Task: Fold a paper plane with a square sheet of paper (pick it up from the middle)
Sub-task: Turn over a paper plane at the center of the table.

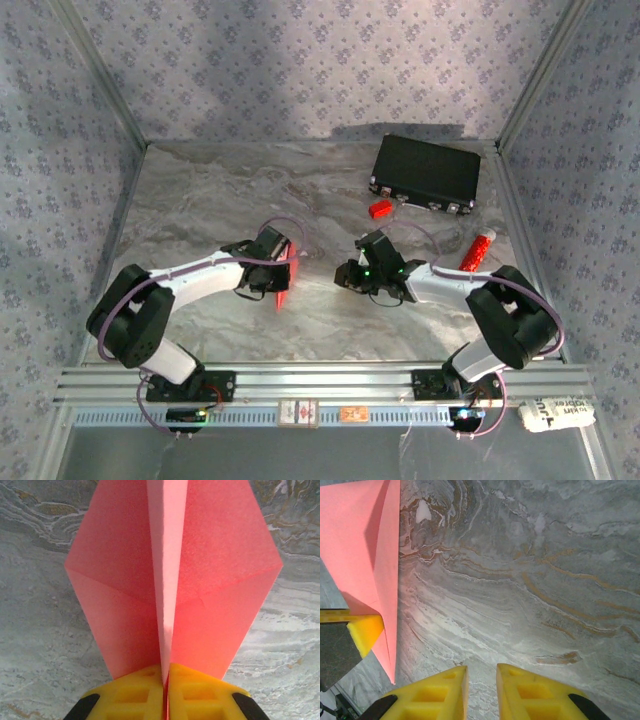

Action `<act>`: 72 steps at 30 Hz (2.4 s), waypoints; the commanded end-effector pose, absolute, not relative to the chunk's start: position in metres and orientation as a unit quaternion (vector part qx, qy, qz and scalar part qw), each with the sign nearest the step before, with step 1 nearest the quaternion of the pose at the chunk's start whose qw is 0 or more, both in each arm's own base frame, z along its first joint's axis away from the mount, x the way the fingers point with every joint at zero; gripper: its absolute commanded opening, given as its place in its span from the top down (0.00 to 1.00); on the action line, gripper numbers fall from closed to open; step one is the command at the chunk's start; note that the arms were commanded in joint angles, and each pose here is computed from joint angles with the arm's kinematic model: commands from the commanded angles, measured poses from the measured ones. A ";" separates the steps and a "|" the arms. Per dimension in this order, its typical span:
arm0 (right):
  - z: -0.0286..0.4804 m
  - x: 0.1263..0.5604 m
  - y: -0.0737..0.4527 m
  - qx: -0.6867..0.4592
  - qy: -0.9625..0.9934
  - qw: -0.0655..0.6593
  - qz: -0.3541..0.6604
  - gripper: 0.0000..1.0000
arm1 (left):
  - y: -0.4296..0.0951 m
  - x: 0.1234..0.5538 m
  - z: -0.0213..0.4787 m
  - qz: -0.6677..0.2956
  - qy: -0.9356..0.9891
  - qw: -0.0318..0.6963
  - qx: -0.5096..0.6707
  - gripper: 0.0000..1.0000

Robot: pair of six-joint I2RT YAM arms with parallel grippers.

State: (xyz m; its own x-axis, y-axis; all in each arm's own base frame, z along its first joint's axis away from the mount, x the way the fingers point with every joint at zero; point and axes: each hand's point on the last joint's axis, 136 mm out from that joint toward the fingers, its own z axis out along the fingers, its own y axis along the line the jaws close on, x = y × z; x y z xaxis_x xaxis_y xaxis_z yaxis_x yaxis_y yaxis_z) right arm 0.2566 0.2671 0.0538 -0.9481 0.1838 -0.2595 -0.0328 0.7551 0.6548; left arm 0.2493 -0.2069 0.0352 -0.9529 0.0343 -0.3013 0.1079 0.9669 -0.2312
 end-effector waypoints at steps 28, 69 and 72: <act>0.061 0.262 0.275 0.036 0.918 0.161 0.361 0.77 | -0.219 0.249 0.025 -0.120 0.982 0.128 0.066 0.86; 0.064 0.260 0.245 0.029 0.918 0.175 0.354 0.76 | -0.230 0.240 0.008 0.003 0.993 0.117 0.004 0.62; 0.064 0.260 0.241 0.031 0.918 0.176 0.354 0.76 | -0.232 0.240 0.011 0.003 0.993 0.120 0.000 0.62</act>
